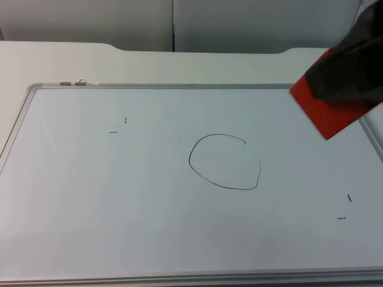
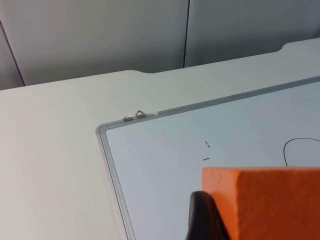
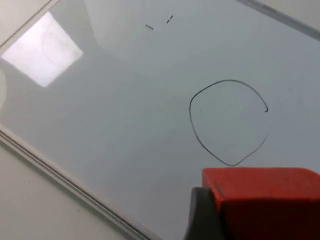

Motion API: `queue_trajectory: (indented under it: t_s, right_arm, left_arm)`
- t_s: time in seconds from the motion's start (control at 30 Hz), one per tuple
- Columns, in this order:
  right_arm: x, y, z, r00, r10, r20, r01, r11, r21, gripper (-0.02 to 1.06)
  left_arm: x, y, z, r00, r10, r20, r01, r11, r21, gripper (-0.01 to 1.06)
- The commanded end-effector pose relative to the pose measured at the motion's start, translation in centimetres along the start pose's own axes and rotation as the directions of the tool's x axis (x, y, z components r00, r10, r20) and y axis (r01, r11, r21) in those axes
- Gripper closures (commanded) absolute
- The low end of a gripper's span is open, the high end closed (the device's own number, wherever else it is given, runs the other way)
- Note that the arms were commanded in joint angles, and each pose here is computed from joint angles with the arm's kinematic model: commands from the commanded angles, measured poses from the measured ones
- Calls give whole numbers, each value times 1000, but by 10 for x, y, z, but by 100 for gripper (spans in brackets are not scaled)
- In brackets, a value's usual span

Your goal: Pick up one cube with the left hand and another cube with the right hand. First place the cube in the right hand at the target position, then stack the cube in the left hand on top.

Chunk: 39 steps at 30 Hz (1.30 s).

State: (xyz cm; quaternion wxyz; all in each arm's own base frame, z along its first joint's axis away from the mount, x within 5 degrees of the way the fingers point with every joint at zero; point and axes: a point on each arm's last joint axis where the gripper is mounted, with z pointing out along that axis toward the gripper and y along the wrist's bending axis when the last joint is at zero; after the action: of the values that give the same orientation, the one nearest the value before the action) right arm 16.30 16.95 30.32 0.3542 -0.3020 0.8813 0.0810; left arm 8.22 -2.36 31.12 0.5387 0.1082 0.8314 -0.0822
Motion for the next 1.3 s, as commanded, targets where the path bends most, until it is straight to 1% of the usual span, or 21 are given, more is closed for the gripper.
queue_trajectory:
  t_s: [0.0, 0.03, 0.17, 0.23, 0.33, 0.37, 0.5, 0.6, 0.67, 0.73, 0.9, 0.97, 1.13, 1.27]
  right_arm:
    - [-12, -2, 22, 999, 29, -13, -29, 999, 16, 105]
    - [-12, -2, 22, 999, 29, -13, -29, 999, 16, 105]
    - [-26, -19, 49, 996, 86, -29, -84, 994, 63, 105]
    - [-29, -23, 56, 995, 101, -27, -99, 993, 71, 105]
    - [-32, -34, 79, 986, 150, -69, -143, 985, 93, 105]
    - [-32, -34, 79, 986, 150, -69, -143, 985, 93, 105]
    - [-35, -37, 110, 977, 183, -107, -175, 981, 80, 105]
    - [-37, -36, 125, 975, 183, -127, -173, 981, 83, 105]
    - [-38, -34, 145, 974, 156, -164, -145, 986, 78, 105]
    - [-40, -34, 151, 974, 149, -170, -138, 987, 77, 105]
    - [-39, -36, 176, 963, 172, -208, -158, 984, 86, 105]
    - [-36, -41, 189, 957, 195, -213, -179, 980, 90, 105]
    - [-28, -41, 203, 951, 193, -242, -175, 980, 94, 105]
    - [-15, -38, 224, 944, 186, -274, -167, 982, 90, 105]
  left_arm:
    - [-1, -1, -1, 1000, -3, 22, 2, 1000, 8, 104]
    - [-1, -1, -1, 1000, -3, 22, 2, 1000, 8, 104]
    - [-1, -1, -1, 1000, -3, 22, 2, 1000, 8, 104]
    - [-1, -1, -1, 1000, -3, 22, 2, 1000, 8, 104]
    - [-1, -1, -1, 1000, -3, 22, 2, 1000, 8, 104]
    - [-1, -1, -1, 1000, -3, 22, 2, 1000, 8, 104]
    - [-1, -1, -1, 1000, -3, 22, 2, 1000, 8, 104]
    - [-1, -1, -1, 1000, -3, 22, 2, 1000, 8, 104]
    - [-1, -1, -1, 1000, -3, 22, 2, 1000, 8, 104]
    - [-1, -1, -1, 1000, -3, 22, 2, 1000, 8, 104]
    - [-1, -1, -1, 1000, -3, 22, 2, 1000, 8, 104]
    - [-1, -1, -1, 1000, -3, 22, 2, 1000, 8, 104]
    - [-1, -1, -1, 1000, -3, 22, 2, 1000, 8, 104]
    - [-1, -1, -1, 1000, -3, 22, 2, 1000, 8, 104]
